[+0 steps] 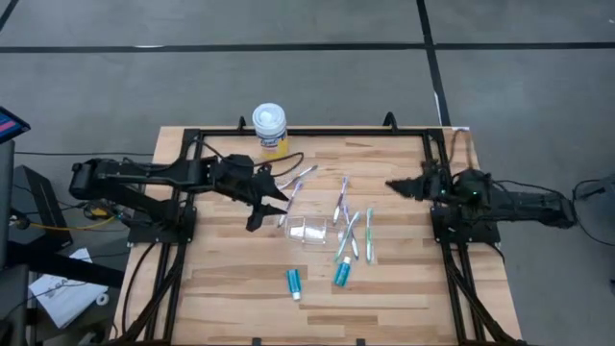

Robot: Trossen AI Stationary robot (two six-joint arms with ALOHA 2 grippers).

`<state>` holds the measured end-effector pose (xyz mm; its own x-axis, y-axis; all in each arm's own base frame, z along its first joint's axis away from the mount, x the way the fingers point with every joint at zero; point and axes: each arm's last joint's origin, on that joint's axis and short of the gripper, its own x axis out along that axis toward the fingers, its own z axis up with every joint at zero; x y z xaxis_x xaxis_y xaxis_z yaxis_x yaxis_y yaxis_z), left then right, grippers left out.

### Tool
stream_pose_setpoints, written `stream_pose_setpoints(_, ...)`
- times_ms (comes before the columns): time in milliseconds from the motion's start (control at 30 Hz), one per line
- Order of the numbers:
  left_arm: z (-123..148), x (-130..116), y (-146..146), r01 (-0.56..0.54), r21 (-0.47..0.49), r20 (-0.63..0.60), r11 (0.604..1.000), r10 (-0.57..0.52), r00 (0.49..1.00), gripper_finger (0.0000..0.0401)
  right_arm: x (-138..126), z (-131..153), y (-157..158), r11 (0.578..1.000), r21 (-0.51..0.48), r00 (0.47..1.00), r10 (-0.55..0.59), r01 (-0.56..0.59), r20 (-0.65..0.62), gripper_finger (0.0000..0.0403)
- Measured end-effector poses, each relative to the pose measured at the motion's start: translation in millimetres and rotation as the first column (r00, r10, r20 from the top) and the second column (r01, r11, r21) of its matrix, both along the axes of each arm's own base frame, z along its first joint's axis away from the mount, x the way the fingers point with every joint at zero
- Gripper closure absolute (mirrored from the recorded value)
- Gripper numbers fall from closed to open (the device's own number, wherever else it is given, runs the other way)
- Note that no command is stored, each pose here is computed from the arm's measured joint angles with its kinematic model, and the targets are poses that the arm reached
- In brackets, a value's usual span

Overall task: Pick & Place toothbrushing station
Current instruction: Put the mouthwash into the middle compartment of the transparent organizer

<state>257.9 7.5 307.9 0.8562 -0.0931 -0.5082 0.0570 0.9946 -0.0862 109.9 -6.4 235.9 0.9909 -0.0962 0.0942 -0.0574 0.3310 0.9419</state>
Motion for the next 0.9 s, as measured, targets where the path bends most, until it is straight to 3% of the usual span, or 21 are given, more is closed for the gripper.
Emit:
stream_pose_setpoints(167,8,-7,2,-0.072,0.028,0.035,0.997,0.071,0.997,0.0229,14,2,24,0.974,0.118,0.936,0.219,-0.193,-0.275,0.0138)
stream_pose_setpoints(333,12,-11,7,-0.1,0.041,0.048,0.994,0.098,0.994,0.0229,38,16,53,0.948,0.223,0.825,0.309,-0.227,-0.474,0.0138)
stream_pose_setpoints(500,11,-11,14,-0.114,0.063,0.048,0.992,0.111,0.993,0.0229,75,20,102,0.956,0.281,0.72,0.255,-0.087,-0.646,0.0138)
stream_pose_setpoints(633,11,-11,17,-0.121,0.094,0.05,0.988,0.117,0.992,0.0229,102,15,149,0.951,0.29,0.603,0.167,0.111,-0.78,0.0138)
stream_pose_setpoints(700,12,-12,19,-0.128,0.094,0.051,0.987,0.124,0.991,0.0229,115,14,169,0.943,0.268,0.53,0.128,0.197,-0.838,0.0138)
stream_pose_setpoints(800,13,-14,19,-0.132,0.094,0.058,0.987,0.127,0.99,0.0229,146,19,194,0.936,0.259,0.409,0.146,0.237,-0.901,0.0138)
stream_pose_setpoints(900,16,-17,19,-0.133,0.094,0.067,0.987,0.127,0.99,0.0229,176,24,208,0.944,0.164,0.32,0.067,0.286,-0.945,0.0138)
